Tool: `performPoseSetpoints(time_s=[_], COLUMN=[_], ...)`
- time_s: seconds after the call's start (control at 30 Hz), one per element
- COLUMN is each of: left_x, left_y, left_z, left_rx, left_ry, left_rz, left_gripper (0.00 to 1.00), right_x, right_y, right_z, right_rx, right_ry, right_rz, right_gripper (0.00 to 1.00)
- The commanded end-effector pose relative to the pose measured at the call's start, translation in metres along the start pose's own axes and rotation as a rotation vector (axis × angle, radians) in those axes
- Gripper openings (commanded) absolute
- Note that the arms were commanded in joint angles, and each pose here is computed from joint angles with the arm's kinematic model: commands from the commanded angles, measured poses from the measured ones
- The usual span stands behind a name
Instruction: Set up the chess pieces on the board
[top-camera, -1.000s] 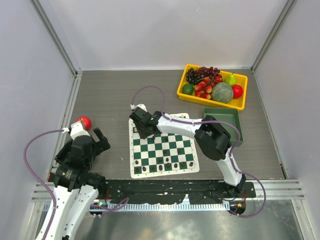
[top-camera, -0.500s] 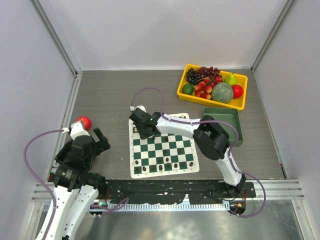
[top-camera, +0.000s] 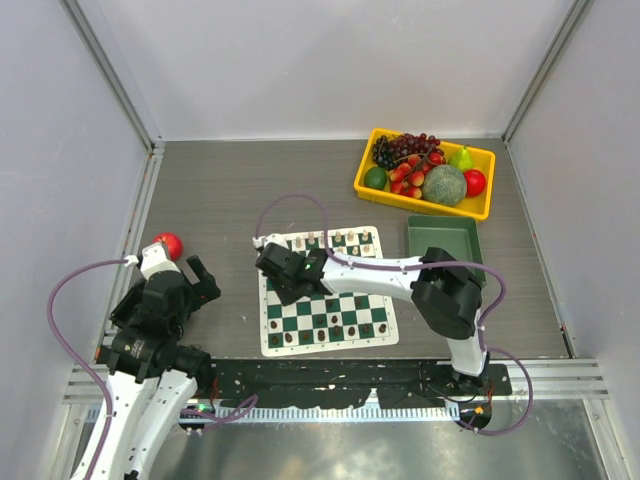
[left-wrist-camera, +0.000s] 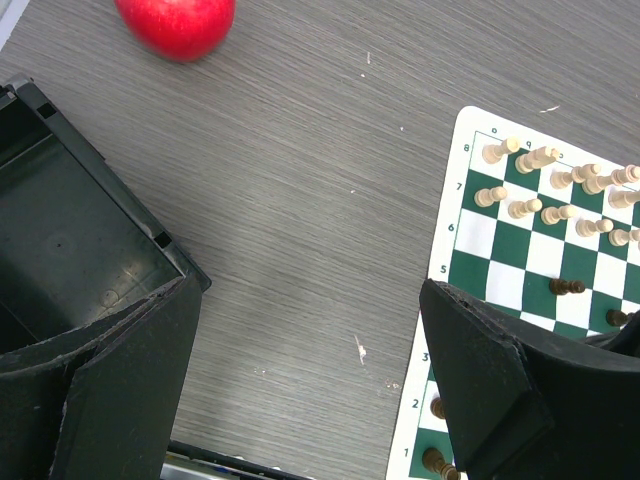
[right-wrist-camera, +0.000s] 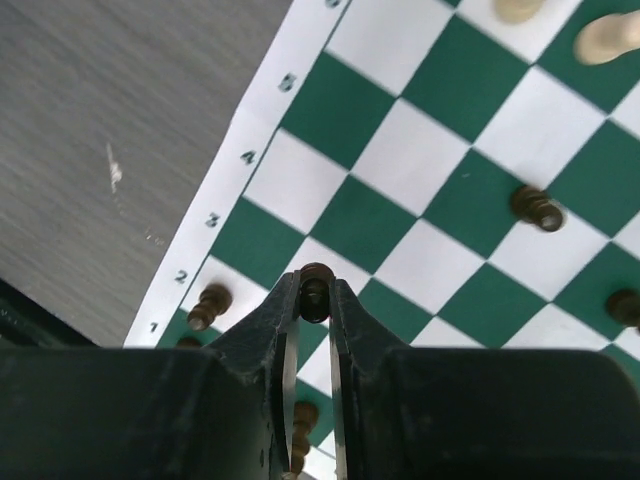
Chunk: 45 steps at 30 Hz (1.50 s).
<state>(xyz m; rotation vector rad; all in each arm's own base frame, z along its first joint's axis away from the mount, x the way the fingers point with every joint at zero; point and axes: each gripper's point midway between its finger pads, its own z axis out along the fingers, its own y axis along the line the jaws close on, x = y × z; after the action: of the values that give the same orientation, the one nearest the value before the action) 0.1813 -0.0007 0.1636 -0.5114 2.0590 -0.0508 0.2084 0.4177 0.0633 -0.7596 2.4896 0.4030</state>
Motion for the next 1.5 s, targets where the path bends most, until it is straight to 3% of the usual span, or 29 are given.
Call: performPoseSetpoints(time_s=[0.0,0.57,1.47], left_x=[-0.005,-0.005,-0.005], left_y=[-0.002,-0.002,-0.002], left_z=[0.001,0.000,0.001], left_rx=[0.003,0.011,0.010], left_ry=[-0.021,-0.025,-0.022], left_rz=[-0.008,-0.011,-0.010], left_gripper=[0.99,0.99,0.99], right_x=[0.002,0.044,0.060], right_y=[0.023,0.028,0.033], right_z=[-0.014,-0.003,0.002], right_rx=[-0.040,-0.018,-0.009], right_ry=[-0.033,0.078,0.125], right_rz=[-0.001,-0.022,-0.050], right_gripper=[0.14,0.14,0.18])
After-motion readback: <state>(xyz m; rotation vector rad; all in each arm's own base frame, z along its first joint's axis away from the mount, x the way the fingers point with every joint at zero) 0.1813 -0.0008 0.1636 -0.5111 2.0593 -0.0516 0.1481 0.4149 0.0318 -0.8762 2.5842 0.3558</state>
